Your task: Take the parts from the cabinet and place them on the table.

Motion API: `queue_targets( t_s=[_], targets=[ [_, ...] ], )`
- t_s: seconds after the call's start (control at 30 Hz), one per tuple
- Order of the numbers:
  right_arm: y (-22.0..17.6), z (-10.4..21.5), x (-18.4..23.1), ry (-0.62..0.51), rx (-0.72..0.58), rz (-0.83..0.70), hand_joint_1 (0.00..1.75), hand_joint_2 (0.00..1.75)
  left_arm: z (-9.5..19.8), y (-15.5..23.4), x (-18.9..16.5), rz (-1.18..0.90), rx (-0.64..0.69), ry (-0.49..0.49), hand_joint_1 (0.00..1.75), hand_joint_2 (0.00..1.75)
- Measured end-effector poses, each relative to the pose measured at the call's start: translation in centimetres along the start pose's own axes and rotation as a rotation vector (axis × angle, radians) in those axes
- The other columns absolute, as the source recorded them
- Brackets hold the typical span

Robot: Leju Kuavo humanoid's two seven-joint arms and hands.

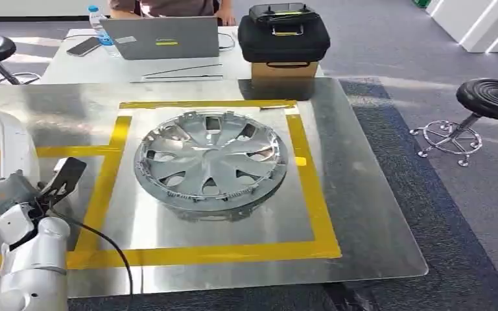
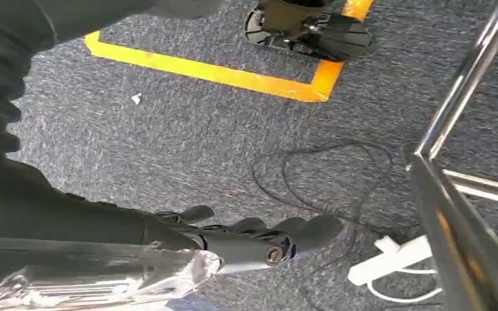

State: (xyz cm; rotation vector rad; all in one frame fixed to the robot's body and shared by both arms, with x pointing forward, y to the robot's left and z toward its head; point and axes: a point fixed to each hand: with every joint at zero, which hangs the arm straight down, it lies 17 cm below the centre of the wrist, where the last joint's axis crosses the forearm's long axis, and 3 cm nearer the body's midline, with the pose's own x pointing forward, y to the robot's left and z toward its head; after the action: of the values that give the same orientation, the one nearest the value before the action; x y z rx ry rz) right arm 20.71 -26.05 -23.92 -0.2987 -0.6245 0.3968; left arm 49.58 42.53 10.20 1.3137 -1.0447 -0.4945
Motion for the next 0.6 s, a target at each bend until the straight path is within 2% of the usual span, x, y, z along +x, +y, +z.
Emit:
queue_targets(
  t_s=[0.37, 0.4, 0.6],
  targets=[
    [0.0, 0.0, 0.0, -0.001, -0.002, -0.002, 0.0, 1.75, 0.2, -0.7, -2.8, -0.027, -0.017, 0.061, 1.75, 1.75],
    [0.0, 0.1, -0.2, 0.001, -0.001, -0.002, 0.0, 0.0, 0.2, -0.8, -3.0, -0.03, -0.022, 0.065, 0.0, 1.75],
    [-0.1, 0.0, -0.1, -0.003, -0.006, -0.004, 0.0, 0.0, 0.5, -1.3, -3.2, -0.03, -0.037, 0.061, 0.0, 1.75]
  ],
)
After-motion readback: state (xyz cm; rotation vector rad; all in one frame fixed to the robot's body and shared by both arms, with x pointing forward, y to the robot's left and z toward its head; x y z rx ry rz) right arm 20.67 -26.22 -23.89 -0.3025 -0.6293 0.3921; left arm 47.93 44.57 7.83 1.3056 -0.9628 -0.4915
